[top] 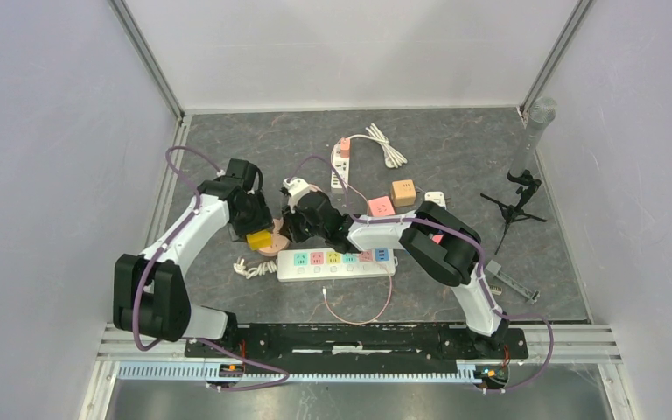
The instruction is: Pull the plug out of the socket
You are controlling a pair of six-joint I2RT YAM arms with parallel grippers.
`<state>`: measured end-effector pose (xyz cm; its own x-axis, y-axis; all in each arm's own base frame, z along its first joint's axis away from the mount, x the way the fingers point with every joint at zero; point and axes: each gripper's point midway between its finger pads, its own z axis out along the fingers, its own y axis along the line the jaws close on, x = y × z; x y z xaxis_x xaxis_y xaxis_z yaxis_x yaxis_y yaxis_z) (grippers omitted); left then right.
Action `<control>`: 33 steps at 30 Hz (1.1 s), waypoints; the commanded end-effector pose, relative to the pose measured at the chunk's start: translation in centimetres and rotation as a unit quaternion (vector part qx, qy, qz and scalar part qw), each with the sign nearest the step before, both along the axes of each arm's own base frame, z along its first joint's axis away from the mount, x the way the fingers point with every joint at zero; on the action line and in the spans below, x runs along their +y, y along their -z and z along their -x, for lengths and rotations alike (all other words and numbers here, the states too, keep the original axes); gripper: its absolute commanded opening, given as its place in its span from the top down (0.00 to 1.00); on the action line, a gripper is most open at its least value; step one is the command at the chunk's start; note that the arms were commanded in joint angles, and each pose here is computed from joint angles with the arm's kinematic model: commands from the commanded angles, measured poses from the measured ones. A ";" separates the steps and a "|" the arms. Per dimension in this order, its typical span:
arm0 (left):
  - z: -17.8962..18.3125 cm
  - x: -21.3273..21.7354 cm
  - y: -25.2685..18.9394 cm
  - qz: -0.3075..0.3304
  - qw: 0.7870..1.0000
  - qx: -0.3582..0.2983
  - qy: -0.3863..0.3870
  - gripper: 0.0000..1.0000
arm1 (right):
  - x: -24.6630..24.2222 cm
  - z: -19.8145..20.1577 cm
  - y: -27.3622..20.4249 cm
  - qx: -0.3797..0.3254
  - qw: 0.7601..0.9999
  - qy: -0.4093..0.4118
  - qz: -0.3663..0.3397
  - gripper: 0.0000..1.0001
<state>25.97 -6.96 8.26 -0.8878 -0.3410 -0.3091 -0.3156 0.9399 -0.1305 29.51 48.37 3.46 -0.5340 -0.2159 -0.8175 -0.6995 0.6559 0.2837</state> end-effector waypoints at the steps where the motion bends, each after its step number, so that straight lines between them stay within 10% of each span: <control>1: -3.3 -4.1 -3.5 0.069 0.995 -0.065 0.029 0.62 | -9.7 6.7 14.8 0.126 0.964 -0.014 0.235 0.73; 19: -3.0 -7.5 -5.3 0.149 0.983 -0.078 0.066 0.65 | -9.6 7.0 15.3 0.134 0.962 -0.022 0.236 0.74; 33: -2.1 -5.6 -6.1 0.080 0.986 -0.065 0.134 0.65 | -9.9 7.3 16.3 0.139 0.959 -0.028 0.247 0.74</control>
